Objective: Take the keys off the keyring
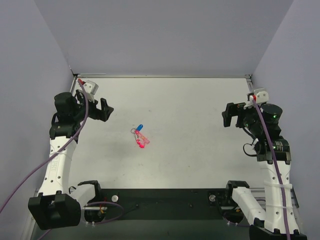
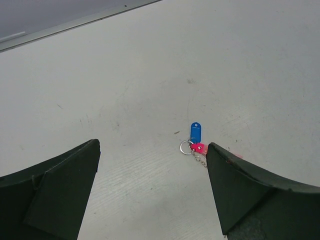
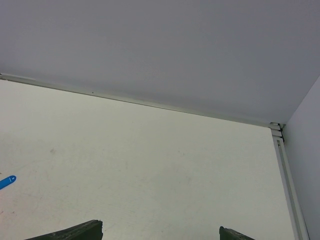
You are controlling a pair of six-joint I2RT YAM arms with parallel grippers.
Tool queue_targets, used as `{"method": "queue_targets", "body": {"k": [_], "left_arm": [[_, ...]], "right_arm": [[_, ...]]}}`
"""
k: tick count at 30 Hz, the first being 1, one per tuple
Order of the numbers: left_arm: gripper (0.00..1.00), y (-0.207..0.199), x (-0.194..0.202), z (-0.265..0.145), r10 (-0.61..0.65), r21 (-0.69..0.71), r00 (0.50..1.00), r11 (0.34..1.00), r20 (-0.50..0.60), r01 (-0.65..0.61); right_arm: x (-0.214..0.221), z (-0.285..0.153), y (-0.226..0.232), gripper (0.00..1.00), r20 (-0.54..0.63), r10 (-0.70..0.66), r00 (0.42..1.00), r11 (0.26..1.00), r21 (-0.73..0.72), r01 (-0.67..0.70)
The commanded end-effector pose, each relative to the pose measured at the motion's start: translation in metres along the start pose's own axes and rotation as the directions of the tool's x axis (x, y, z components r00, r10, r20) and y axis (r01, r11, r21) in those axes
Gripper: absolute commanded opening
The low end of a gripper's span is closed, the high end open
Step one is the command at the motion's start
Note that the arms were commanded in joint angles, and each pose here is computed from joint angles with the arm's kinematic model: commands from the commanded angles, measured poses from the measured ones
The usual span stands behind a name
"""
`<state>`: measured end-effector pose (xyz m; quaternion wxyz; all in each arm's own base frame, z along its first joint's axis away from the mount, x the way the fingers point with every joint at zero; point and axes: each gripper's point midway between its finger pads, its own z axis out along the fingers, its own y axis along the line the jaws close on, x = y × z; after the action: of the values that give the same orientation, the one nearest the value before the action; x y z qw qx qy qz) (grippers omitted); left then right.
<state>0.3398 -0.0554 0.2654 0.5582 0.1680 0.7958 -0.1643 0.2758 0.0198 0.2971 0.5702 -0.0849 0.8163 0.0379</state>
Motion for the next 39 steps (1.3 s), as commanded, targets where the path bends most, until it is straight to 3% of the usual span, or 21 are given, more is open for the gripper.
{"method": "queue_targets", "body": {"k": [1,9,14,25,31,39], "left_arm": [[0.97,0.002,-0.004,0.005,0.023,0.019,1.0,1.0,0.02,-0.023],[0.97,0.015,0.003,0.008,0.117,-0.015,0.993,0.993,-0.033,-0.118],[0.97,0.01,0.018,0.019,0.13,0.029,0.99,0.991,-0.052,-0.128],[0.97,-0.022,0.097,0.064,0.241,0.138,0.939,0.967,-0.246,-0.212],[0.97,-0.029,0.141,0.083,0.233,0.187,0.911,0.966,-0.341,-0.177],[0.94,-0.047,0.16,0.111,0.216,0.278,0.898,0.954,-0.382,-0.11]], "right_arm": [[-0.005,0.001,-0.006,1.0,0.019,-0.032,0.999,0.999,0.024,0.031],[-0.013,-0.012,0.005,1.0,-0.03,-0.099,0.995,0.994,-0.052,0.097],[0.01,-0.011,0.022,1.0,-0.089,-0.145,0.985,0.978,-0.164,0.129],[0.04,0.003,0.038,1.0,-0.143,-0.153,0.978,0.957,-0.267,0.11],[0.047,0.008,0.038,1.0,-0.159,-0.15,0.976,0.957,-0.27,0.103],[0.051,0.011,0.039,1.0,-0.165,-0.146,0.975,0.956,-0.277,0.096]]}}
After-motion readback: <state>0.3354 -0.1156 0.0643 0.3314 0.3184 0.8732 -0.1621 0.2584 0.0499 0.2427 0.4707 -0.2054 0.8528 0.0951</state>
